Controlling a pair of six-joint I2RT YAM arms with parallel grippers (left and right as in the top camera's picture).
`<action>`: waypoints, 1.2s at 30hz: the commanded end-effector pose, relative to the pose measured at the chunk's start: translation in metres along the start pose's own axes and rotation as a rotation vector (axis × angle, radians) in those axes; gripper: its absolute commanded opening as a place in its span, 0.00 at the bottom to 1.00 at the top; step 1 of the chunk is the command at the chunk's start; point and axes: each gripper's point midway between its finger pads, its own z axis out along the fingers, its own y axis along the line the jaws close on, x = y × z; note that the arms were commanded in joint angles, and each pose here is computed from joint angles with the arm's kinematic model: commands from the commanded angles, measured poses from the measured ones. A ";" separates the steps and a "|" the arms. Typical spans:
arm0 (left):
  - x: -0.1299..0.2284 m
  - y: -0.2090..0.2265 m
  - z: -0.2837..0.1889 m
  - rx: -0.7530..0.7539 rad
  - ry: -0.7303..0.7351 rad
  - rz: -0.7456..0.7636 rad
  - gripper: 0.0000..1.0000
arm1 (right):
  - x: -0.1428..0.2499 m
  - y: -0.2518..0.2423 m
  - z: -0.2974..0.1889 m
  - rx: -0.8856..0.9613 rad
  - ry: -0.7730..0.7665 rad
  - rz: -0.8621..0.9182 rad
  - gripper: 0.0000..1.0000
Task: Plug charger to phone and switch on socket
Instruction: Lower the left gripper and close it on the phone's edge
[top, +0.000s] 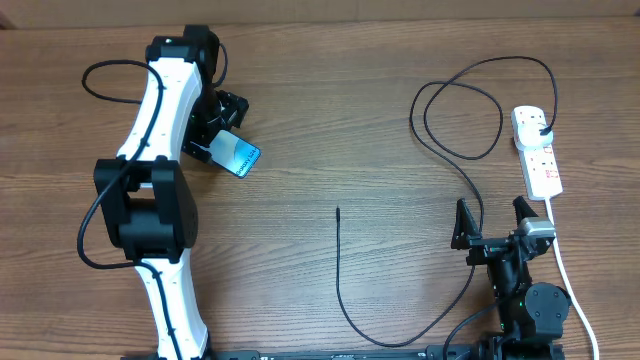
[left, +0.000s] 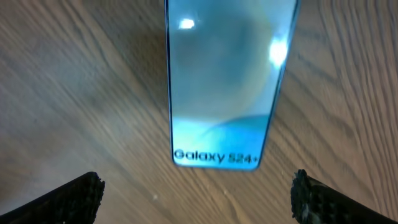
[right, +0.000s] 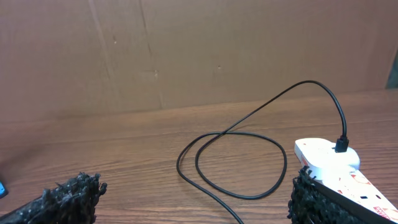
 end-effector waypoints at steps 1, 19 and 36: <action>-0.011 -0.004 0.009 -0.007 -0.017 0.023 1.00 | 0.002 0.002 0.000 -0.011 -0.003 -0.005 1.00; -0.029 -0.008 0.009 -0.012 -0.124 0.058 1.00 | 0.002 0.002 0.000 -0.011 -0.003 -0.005 1.00; -0.025 -0.007 0.044 -0.005 -0.102 0.048 1.00 | 0.002 0.002 0.000 -0.011 -0.003 -0.005 1.00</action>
